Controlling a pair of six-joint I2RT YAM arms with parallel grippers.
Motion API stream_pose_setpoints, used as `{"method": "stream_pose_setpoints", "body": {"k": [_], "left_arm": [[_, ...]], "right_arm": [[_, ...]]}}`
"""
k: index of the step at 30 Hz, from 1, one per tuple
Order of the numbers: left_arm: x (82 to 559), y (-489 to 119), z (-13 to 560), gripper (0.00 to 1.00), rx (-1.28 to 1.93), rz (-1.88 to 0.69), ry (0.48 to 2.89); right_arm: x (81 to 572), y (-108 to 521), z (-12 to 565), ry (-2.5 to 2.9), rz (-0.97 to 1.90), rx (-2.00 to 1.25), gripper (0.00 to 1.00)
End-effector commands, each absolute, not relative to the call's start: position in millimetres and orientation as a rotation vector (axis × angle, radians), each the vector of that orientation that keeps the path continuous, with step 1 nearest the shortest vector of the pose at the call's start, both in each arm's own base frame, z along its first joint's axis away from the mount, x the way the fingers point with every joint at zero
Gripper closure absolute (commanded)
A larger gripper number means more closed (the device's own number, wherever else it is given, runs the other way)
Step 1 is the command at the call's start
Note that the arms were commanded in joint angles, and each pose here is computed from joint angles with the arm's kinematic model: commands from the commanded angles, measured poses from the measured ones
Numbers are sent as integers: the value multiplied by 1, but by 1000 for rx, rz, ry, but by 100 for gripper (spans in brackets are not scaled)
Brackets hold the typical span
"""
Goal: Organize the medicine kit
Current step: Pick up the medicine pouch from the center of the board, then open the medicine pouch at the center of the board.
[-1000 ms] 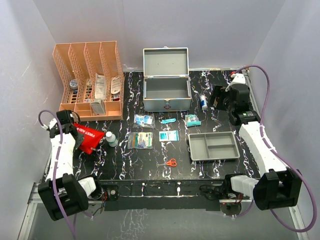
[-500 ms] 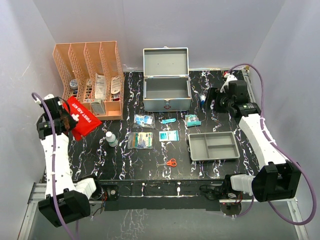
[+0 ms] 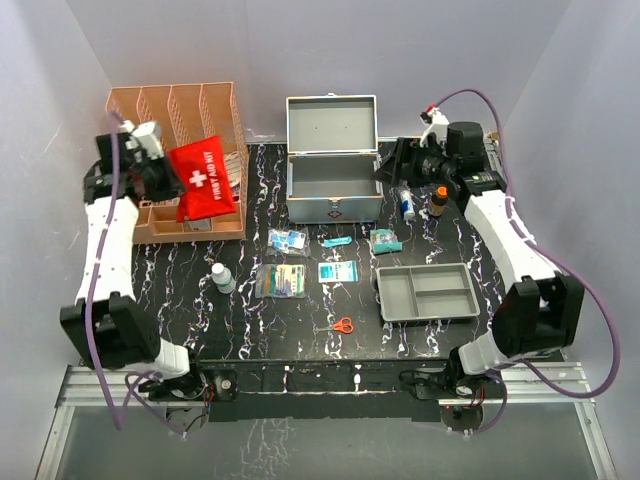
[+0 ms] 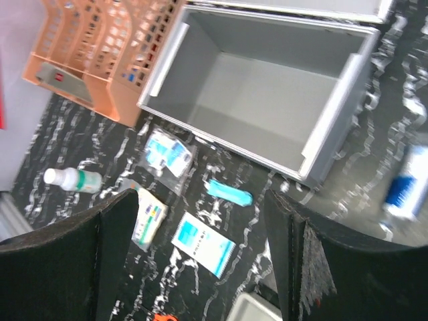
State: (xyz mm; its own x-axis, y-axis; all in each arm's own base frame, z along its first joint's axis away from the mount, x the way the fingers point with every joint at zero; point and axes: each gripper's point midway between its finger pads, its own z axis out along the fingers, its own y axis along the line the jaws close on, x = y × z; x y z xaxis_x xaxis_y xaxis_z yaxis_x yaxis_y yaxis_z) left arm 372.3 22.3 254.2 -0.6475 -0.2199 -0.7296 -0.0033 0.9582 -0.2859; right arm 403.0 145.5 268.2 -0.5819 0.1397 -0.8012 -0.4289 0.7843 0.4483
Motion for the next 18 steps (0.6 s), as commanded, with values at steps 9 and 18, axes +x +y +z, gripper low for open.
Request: {"method": "stream_pose_setpoints", "body": {"k": [9, 18], "left_arm": [[434, -108, 298, 100, 278, -424, 2126], [445, -162, 317, 100, 373, -473, 2070]], "right_arm": [[440, 256, 334, 1775, 988, -419, 27], [445, 288, 350, 1689, 1104, -422, 26]]}}
